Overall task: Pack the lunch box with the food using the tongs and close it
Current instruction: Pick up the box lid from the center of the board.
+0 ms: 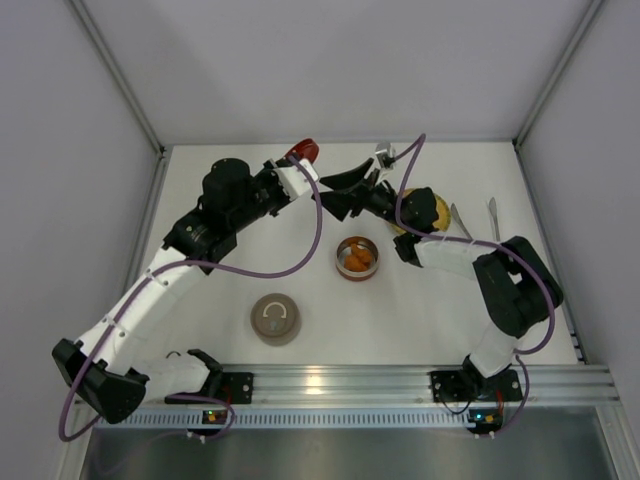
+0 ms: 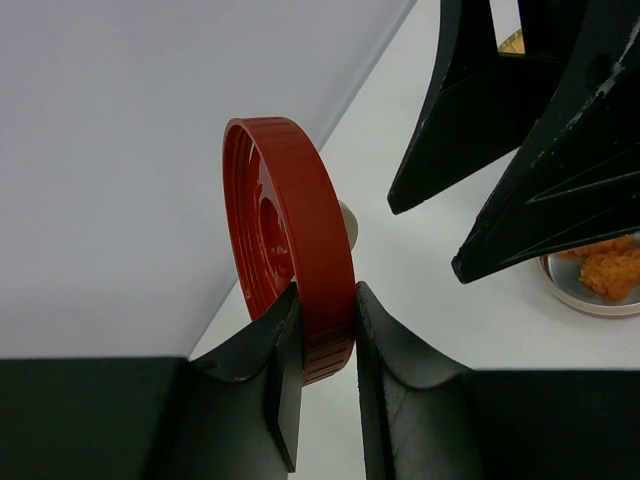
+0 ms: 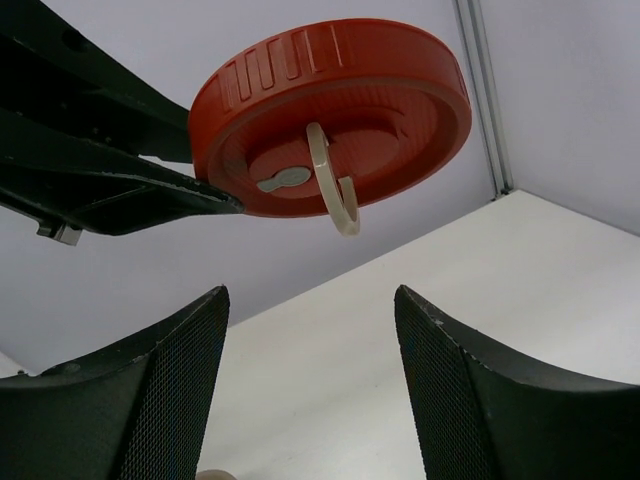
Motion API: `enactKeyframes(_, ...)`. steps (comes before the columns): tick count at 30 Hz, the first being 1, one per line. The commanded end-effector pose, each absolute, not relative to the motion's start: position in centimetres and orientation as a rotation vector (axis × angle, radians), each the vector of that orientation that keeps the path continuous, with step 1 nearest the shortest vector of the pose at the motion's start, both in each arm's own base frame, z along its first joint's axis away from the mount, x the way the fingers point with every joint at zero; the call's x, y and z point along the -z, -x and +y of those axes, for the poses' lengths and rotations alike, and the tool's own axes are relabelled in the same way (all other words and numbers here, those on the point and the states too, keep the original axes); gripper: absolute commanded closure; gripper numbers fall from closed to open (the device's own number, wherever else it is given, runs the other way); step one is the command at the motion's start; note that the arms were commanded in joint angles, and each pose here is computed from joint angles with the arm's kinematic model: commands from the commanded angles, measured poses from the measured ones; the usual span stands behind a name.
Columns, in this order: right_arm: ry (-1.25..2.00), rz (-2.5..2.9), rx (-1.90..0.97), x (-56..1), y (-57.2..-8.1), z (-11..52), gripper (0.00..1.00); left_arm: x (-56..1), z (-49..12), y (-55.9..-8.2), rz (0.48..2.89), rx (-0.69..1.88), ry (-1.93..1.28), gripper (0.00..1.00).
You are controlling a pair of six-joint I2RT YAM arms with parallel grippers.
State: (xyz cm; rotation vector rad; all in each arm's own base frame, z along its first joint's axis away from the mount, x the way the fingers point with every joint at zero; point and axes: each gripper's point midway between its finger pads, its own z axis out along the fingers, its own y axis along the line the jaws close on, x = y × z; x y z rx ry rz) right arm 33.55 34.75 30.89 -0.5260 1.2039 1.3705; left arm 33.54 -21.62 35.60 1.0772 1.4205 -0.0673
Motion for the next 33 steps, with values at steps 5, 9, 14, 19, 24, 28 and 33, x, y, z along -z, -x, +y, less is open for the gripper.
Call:
enactKeyframes(5,0.615,0.807,-1.333,-38.1,-30.7,34.1,0.34,-39.6,-22.0,-31.9,1.361,0.137,-1.004,1.0)
enactKeyframes(9,0.622,0.797,-1.333,-38.5,-30.7,34.1,0.34,-39.5,-22.4,-31.5,1.365,0.165,-1.0,1.0)
enactKeyframes(14,0.627,0.781,-1.324,-39.2,-30.9,34.3,0.34,-39.2,-22.8,-31.3,1.37,0.18,-1.001,1.0)
enactKeyframes(19,0.635,0.761,-1.324,-39.9,-30.9,34.4,0.35,-38.9,-22.9,-31.1,1.378,0.186,-1.007,1.0)
enactKeyframes(24,0.646,0.751,-1.325,-40.1,-30.9,34.5,0.41,-39.0,-23.2,-30.8,1.379,0.203,-1.004,1.0)
enactKeyframes(28,0.657,0.75,-1.322,-39.9,-31.1,34.8,0.46,-39.0,-23.4,-30.5,1.382,0.216,-1.003,1.0)
enactKeyframes(33,0.671,0.744,-1.315,-39.9,-31.0,34.8,0.54,-39.3,-23.6,-30.2,1.386,0.237,-0.99,1.0)
